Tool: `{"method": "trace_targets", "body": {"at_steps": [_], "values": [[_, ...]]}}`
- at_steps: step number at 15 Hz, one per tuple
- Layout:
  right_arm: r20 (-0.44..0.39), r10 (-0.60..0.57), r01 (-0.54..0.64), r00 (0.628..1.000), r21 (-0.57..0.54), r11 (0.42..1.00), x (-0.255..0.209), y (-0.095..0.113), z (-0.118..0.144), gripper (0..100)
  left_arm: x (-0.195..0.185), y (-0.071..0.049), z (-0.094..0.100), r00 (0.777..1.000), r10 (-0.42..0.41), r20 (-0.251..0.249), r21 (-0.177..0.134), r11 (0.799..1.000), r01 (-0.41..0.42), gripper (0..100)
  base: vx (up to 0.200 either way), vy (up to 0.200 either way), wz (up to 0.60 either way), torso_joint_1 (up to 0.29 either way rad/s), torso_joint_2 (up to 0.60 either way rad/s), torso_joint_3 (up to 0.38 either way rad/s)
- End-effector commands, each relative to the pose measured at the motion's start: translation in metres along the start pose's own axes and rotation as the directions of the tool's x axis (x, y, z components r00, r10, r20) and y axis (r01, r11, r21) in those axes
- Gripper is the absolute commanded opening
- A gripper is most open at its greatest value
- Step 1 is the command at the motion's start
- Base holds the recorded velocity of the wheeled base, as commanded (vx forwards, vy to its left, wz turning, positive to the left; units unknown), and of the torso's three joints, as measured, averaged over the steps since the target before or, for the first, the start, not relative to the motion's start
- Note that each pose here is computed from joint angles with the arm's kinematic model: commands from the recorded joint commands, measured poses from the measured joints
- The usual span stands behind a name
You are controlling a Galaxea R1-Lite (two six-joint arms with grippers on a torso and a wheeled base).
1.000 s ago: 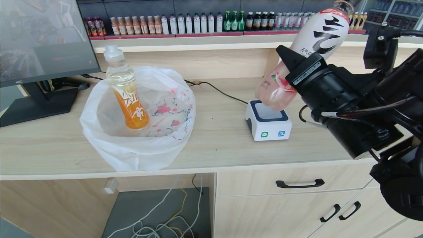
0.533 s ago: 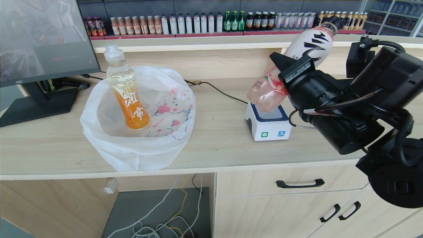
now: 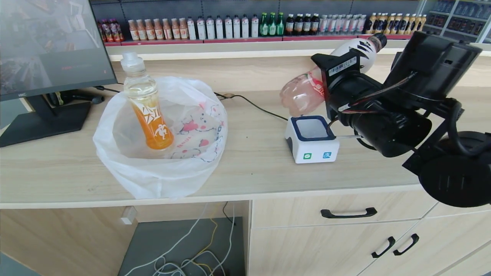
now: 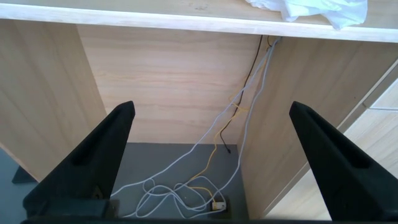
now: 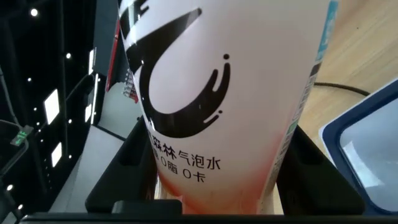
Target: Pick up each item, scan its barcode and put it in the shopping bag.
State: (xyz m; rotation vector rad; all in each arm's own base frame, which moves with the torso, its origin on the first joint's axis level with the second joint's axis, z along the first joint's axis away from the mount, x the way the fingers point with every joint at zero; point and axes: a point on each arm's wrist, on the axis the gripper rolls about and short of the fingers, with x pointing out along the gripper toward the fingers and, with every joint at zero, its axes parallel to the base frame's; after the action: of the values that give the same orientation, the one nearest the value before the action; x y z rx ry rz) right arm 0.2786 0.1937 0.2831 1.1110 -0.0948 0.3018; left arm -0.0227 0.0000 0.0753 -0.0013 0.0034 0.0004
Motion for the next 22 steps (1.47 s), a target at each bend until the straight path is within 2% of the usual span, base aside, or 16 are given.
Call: {"method": "trace_targets", "body": {"at_steps": [1, 6, 11, 22], "values": [[-0.003, -0.021, 0.021, 1.0, -0.002, 1.0, 0.007, -0.008, -0.005, 0, 0.0, 0.0, 0.0, 1.0, 0.0, 0.0, 0.0, 1.0, 0.0, 100, 0.0, 0.0, 0.0, 0.0, 0.0, 0.0], [0.029, -0.088, 0.088, 0.996, 0.013, 0.996, 0.017, -0.028, -0.008, 0, 0.0, 0.0, 0.0, 1.0, 0.0, 0.0, 0.001, 1.0, 0.0, 100, 0.0, 0.0, 0.0, 0.0, 0.0, 0.0], [0.018, -0.124, 0.124, 0.992, 0.005, 0.992, 0.019, -0.041, -0.014, 0, 0.0, 0.0, 0.0, 1.0, 0.0, 0.0, 0.001, 1.0, 0.0, 100, 0.0, 0.0, 0.0, 0.0, 0.0, 0.0], [0.019, -0.144, 0.143, 0.989, 0.037, 0.989, 0.02, -0.047, -0.018, 0, 0.0, 0.0, 0.0, 1.0, 0.0, 0.0, 0.001, 1.0, 0.0, 100, 0.0, 0.0, 0.0, 0.0, 0.0, 0.0]]}}
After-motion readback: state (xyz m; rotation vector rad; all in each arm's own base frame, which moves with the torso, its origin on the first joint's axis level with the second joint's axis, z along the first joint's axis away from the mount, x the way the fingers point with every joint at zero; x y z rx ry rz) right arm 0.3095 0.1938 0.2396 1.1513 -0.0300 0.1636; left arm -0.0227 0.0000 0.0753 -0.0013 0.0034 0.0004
